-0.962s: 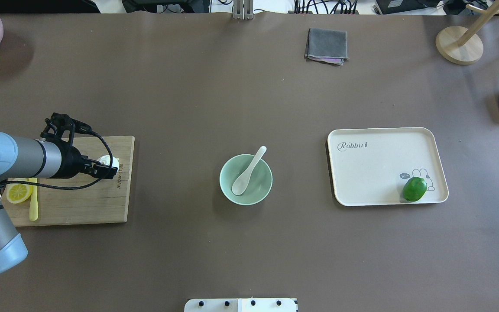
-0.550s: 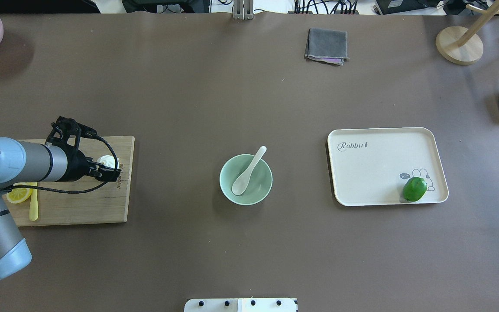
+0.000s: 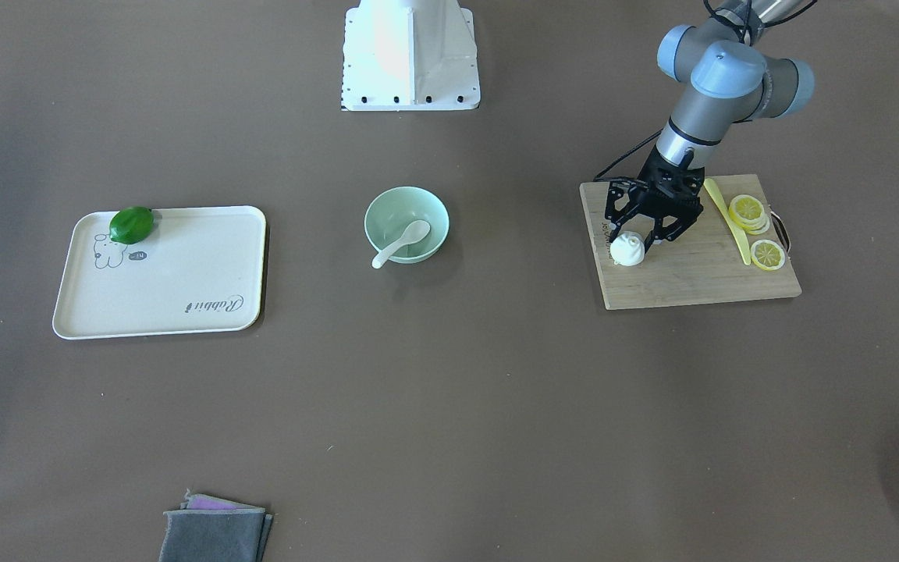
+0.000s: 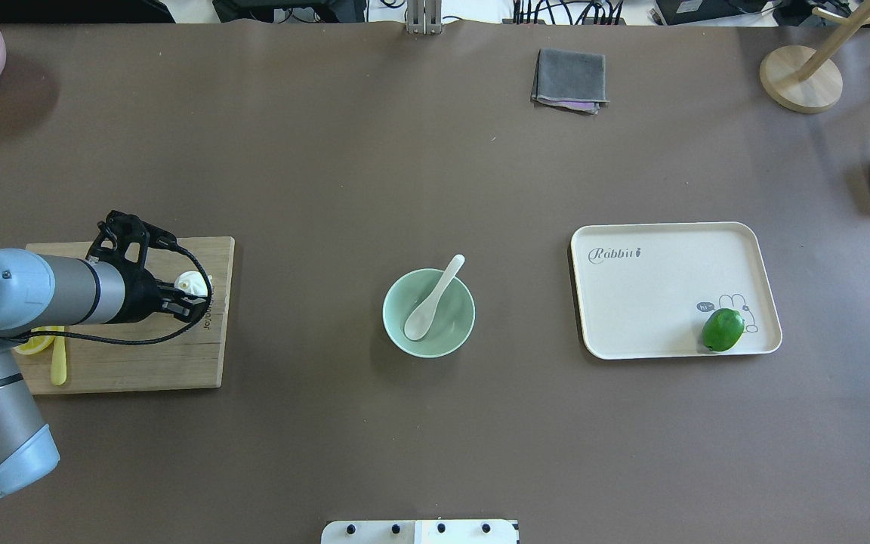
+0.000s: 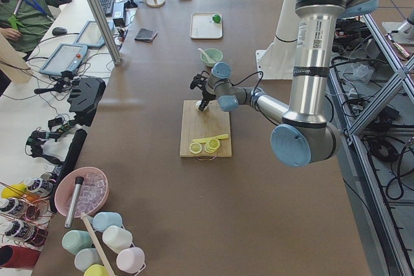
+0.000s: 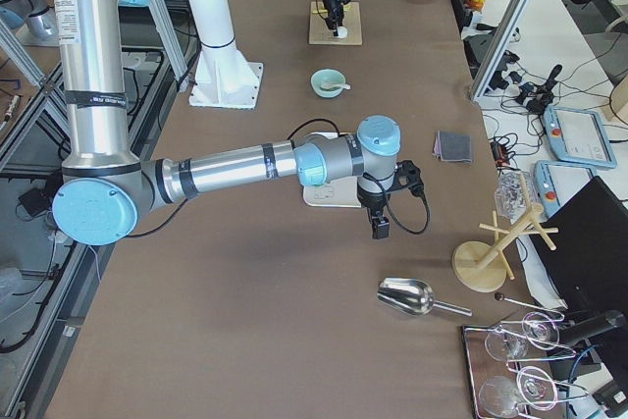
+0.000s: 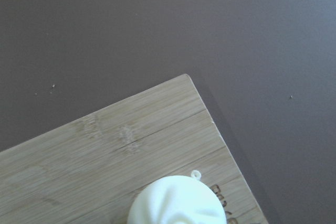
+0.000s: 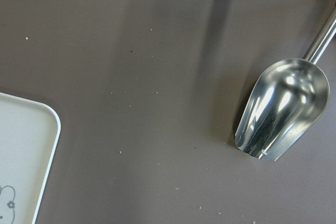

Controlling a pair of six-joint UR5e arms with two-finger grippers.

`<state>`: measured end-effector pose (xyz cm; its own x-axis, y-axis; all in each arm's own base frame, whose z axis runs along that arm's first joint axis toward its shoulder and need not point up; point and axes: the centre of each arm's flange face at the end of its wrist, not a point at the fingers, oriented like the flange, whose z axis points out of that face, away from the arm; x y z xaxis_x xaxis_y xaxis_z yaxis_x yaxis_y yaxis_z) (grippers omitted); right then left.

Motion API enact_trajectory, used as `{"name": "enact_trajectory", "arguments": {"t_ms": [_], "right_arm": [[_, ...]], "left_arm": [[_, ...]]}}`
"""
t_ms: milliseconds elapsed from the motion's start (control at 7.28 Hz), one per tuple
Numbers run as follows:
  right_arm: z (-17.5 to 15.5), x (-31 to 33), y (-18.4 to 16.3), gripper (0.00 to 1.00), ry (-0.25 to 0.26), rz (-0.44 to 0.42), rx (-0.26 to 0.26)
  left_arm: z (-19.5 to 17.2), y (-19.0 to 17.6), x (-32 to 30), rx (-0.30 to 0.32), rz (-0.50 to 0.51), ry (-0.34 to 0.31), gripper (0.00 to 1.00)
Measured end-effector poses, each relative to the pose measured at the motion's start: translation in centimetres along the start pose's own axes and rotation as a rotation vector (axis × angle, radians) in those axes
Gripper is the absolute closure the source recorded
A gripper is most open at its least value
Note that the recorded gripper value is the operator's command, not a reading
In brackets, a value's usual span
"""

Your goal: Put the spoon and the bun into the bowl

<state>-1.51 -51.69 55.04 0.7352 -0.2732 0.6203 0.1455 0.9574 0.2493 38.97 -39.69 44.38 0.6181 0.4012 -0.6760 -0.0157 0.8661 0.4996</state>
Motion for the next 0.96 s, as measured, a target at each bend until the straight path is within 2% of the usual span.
{"name": "enact_trajectory", "arguments": {"t_ms": [275,550,824,962], "right_arm": [[-0.1,-0.1,0.0,0.0,0.0,0.001,0.001],[-0.1,-0.1,0.1,0.0,0.0,0.003,0.001],[0.0,0.0,0.3,0.0,0.0,0.004,-0.002],[0.1,0.1,0.5,0.0,0.0,0.006,-0.003]], "left_arm": [[-1.5,-1.6,1.8,0.034,0.004,0.036,0.86],[-2.7,-5.0,5.7,0.08,-0.006,0.089,0.86],[-3.3,-8.8,14.0,0.093,-0.072,0.171,0.85],[-3.1,-9.3,18.7,0.094,-0.085,0.21,0.85]]}}
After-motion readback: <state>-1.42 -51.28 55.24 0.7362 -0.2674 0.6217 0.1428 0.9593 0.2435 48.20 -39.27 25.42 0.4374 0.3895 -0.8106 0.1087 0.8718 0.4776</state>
